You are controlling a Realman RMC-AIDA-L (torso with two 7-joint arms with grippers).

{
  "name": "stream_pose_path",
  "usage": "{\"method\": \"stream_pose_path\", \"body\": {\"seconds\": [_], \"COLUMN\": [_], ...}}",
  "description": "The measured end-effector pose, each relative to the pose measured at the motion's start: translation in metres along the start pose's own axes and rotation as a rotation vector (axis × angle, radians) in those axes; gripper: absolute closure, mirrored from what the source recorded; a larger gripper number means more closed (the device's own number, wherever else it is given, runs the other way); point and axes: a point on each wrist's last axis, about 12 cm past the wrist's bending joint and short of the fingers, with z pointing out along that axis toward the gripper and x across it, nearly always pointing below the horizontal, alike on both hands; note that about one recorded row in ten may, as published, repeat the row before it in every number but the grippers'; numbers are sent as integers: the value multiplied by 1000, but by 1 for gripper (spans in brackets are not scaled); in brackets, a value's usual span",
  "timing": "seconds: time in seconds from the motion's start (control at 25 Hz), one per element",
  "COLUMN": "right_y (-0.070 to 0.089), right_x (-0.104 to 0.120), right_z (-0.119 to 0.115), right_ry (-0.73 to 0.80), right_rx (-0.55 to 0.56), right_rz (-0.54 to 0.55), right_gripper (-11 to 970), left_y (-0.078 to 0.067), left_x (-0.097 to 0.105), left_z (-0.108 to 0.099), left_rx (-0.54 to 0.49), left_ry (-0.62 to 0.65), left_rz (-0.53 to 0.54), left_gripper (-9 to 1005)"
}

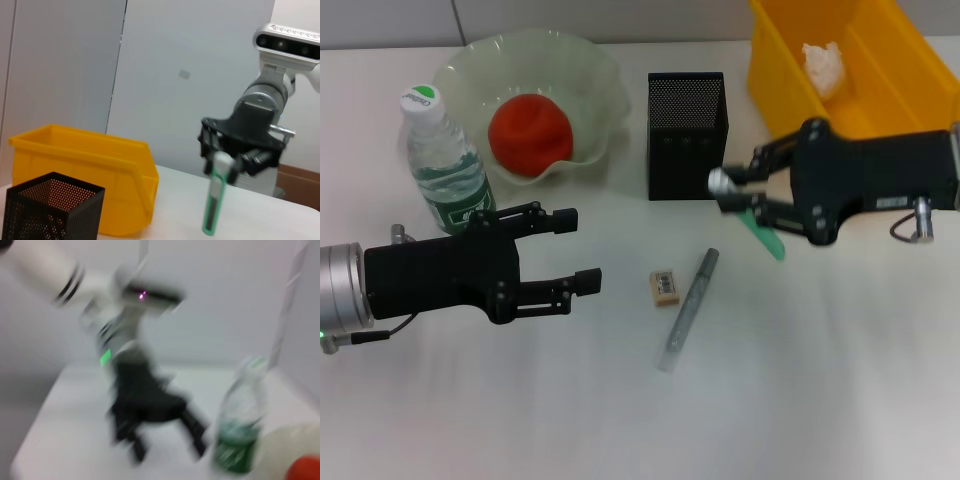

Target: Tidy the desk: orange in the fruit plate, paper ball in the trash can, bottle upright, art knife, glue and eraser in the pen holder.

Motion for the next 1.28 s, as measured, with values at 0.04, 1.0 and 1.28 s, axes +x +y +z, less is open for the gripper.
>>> {"method": "stream_pose_path", "body": {"seconds": [0.04, 1.0, 1.28], "right_y": [0, -19, -36], "right_x": [6, 24, 20], "right_z": [-4, 12, 32], "right_ry": [-88, -552, -489], "right_rx": [57, 464, 503], "right_rz": [31, 302, 311], "right_gripper": [755, 717, 706], "left_y": [0, -23, -27], "left_x": [0, 27, 30], "left_z": [0, 3, 4], "left_rx": [-2, -89, -87], "left_ry": [-4, -179, -184], "left_rz": [-1, -14, -14], "left_gripper": [193, 193, 193]}}
